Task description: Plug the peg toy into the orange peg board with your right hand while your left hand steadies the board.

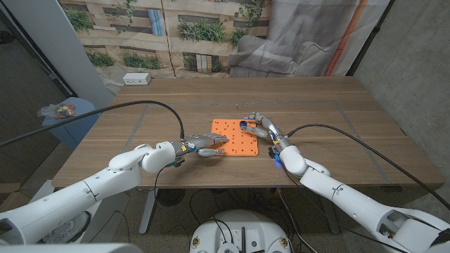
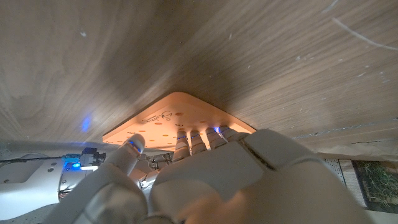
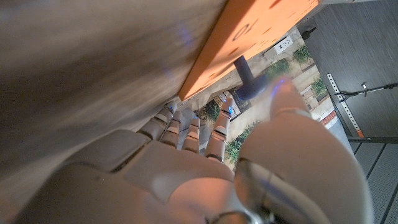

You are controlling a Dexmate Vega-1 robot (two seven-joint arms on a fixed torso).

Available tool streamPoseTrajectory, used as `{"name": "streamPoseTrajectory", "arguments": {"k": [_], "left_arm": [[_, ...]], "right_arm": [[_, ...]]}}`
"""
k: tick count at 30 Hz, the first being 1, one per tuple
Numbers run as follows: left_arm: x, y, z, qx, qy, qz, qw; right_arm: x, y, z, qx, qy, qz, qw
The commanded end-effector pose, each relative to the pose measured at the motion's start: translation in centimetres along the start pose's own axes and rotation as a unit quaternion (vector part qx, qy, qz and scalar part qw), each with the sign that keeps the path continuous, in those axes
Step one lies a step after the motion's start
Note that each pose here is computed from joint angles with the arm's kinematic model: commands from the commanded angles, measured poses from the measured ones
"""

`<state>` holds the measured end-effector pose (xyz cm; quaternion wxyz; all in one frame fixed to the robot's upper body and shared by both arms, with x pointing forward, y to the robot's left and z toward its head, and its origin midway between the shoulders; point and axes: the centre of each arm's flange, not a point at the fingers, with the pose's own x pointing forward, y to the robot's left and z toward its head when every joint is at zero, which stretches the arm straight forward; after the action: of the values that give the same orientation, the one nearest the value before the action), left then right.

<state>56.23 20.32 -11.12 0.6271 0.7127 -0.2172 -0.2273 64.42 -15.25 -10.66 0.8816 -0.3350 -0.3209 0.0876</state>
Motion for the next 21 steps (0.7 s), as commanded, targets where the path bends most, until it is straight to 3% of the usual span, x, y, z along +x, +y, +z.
{"name": "streamPoseTrajectory", "arguments": {"k": [1,21], "left_arm": [[-0.2,0.0,-0.2,-0.001,0.0,-0.002,1.0],[-0.4,-0.1,-0.5,0.0,0.001,-0.003,1.0]], "right_arm": [[-0.2,-0.8,0.7,0.0,-0.004,0.005,1.0],[-0.2,-3.0,2.7,-0.05,-0.022,0.019,0.9983]]}}
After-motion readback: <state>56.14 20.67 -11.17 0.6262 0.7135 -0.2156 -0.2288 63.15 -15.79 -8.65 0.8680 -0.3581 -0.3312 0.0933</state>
